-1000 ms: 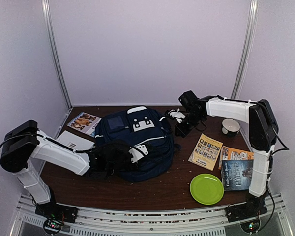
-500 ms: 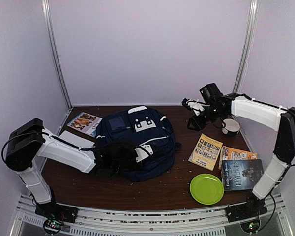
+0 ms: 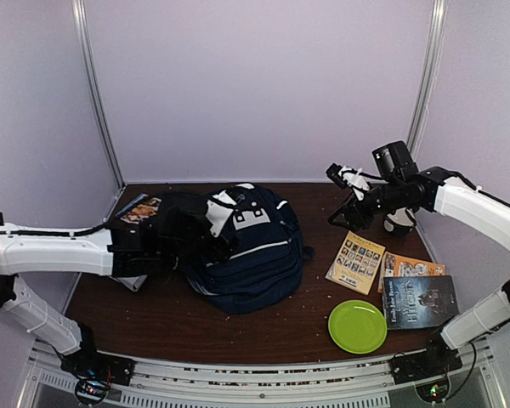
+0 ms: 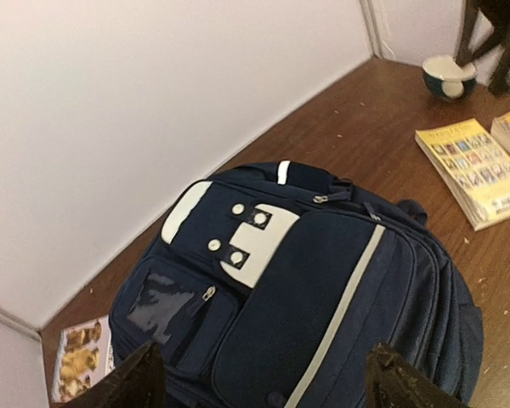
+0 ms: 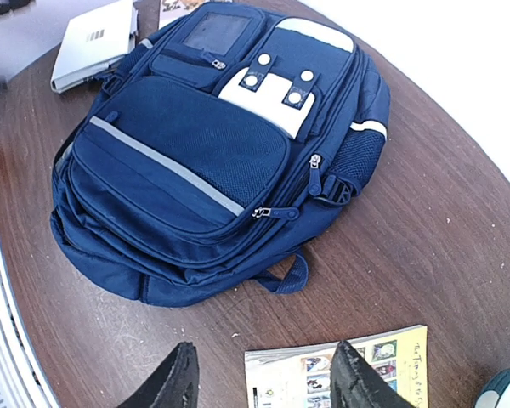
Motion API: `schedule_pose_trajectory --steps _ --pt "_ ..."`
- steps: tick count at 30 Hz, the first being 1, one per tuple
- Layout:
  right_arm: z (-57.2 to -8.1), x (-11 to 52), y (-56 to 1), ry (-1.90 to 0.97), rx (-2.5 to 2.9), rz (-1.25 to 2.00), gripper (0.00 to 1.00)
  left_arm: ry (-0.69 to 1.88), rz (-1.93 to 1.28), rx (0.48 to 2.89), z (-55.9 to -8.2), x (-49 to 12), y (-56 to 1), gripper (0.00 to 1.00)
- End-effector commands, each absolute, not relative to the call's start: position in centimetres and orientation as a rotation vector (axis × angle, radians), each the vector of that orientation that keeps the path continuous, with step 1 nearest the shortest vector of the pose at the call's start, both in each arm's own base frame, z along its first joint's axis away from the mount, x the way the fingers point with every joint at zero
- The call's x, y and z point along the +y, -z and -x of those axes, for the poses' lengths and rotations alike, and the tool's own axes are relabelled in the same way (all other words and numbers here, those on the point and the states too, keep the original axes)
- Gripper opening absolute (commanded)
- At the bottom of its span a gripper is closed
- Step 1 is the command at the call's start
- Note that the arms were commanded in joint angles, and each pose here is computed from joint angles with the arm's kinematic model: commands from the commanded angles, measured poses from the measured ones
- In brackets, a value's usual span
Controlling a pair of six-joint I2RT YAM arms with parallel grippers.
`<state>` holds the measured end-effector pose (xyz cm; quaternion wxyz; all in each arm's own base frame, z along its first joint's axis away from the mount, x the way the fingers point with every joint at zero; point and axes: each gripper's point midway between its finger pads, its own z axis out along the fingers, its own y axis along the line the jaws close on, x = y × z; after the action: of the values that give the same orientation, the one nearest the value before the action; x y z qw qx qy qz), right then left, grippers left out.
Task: Pack the student bag
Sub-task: Move the student bag to the center of the board.
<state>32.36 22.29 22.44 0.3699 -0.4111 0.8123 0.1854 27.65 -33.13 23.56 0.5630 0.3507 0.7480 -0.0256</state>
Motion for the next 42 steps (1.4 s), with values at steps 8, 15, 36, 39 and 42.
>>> schedule_pose_trajectory --steps 8,15,36,39,42 --pt "-32.1 26.7 -15.6 -0.517 2.217 1.241 0.57 -0.018 0.028 2.437 -29.0 -14.2 -11.6 0.80" --pt "-29.5 31.0 -11.0 -0.502 2.259 1.431 0.59 0.073 0.129 2.537 -30.2 -13.8 -6.3 0.72" --pt "-25.2 33.4 -5.7 -0.495 2.321 1.665 0.54 0.269 -0.082 2.554 -40.1 -23.9 -4.3 0.67" --pt "-26.2 32.7 -7.3 -0.486 2.313 1.605 0.54 0.199 -0.065 2.540 -40.0 -22.7 -5.4 0.68" --pt "-27.6 31.1 -10.8 -0.505 2.286 1.498 0.55 0.137 -0.028 2.508 -39.1 -20.8 -7.7 0.68"
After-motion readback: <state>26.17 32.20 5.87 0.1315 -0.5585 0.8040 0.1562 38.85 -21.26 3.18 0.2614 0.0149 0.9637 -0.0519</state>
